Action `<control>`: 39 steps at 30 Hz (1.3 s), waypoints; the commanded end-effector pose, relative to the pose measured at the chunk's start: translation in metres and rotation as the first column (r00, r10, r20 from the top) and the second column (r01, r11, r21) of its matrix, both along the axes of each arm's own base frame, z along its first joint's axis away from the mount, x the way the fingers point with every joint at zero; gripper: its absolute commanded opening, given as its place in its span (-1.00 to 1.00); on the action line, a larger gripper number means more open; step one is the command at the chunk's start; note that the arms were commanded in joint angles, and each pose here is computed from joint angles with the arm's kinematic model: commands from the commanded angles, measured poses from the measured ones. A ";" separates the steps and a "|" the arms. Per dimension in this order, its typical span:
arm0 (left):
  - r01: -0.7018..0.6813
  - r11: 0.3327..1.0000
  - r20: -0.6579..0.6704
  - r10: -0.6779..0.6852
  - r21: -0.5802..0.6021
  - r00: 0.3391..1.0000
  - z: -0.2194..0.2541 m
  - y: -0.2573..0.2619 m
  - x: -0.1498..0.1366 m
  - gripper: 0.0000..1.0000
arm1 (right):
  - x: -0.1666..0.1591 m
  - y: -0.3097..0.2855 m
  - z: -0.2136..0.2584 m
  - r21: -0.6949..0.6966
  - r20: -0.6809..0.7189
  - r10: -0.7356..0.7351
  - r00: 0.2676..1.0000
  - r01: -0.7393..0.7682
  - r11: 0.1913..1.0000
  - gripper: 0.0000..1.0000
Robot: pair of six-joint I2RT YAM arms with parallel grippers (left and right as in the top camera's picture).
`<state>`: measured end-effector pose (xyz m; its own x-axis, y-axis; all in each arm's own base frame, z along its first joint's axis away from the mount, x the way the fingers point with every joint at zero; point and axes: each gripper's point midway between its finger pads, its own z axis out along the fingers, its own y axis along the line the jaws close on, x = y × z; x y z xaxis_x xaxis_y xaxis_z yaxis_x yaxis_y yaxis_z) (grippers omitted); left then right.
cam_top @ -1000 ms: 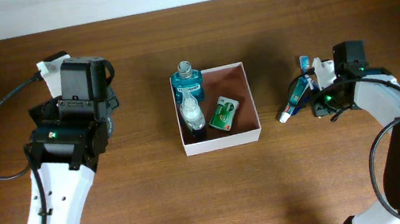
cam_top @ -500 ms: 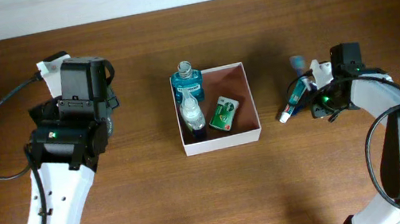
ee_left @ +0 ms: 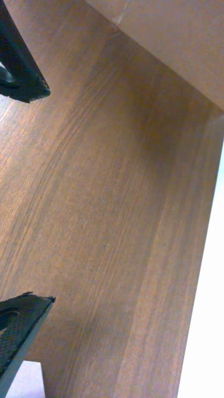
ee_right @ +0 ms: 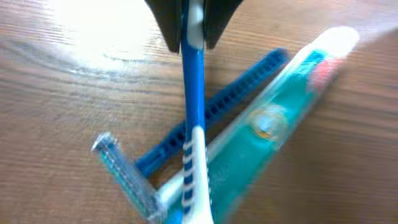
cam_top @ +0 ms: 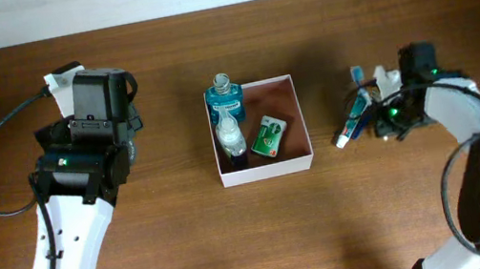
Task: Pack container
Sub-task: 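Lower the right gripper and grasp the blue toothbrush, lifting it, then carry the toothbrush left into the box and lower it beside Dettol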
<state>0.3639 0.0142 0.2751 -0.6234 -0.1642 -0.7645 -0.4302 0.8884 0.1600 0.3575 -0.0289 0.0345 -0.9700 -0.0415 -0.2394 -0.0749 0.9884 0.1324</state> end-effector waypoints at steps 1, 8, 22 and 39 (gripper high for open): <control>-0.010 1.000 -0.004 0.010 0.016 1.000 0.000 0.004 0.000 0.99 | 0.028 0.016 0.086 0.067 0.213 0.024 0.977 -0.039 0.997 -0.92; -0.010 1.000 -0.004 0.010 0.016 1.000 0.000 0.004 0.000 0.99 | -0.003 0.079 0.155 0.098 0.317 0.167 0.933 -0.208 0.973 -0.92; -0.010 1.000 -0.004 0.010 0.016 1.000 0.000 0.004 0.000 0.99 | -0.023 0.177 0.101 0.157 0.189 0.355 0.916 -0.385 0.910 -0.92; -0.010 1.000 -0.004 0.010 0.016 1.000 0.000 0.004 0.000 0.99 | -0.032 0.210 0.089 0.159 0.167 0.388 0.906 -0.413 0.897 -0.92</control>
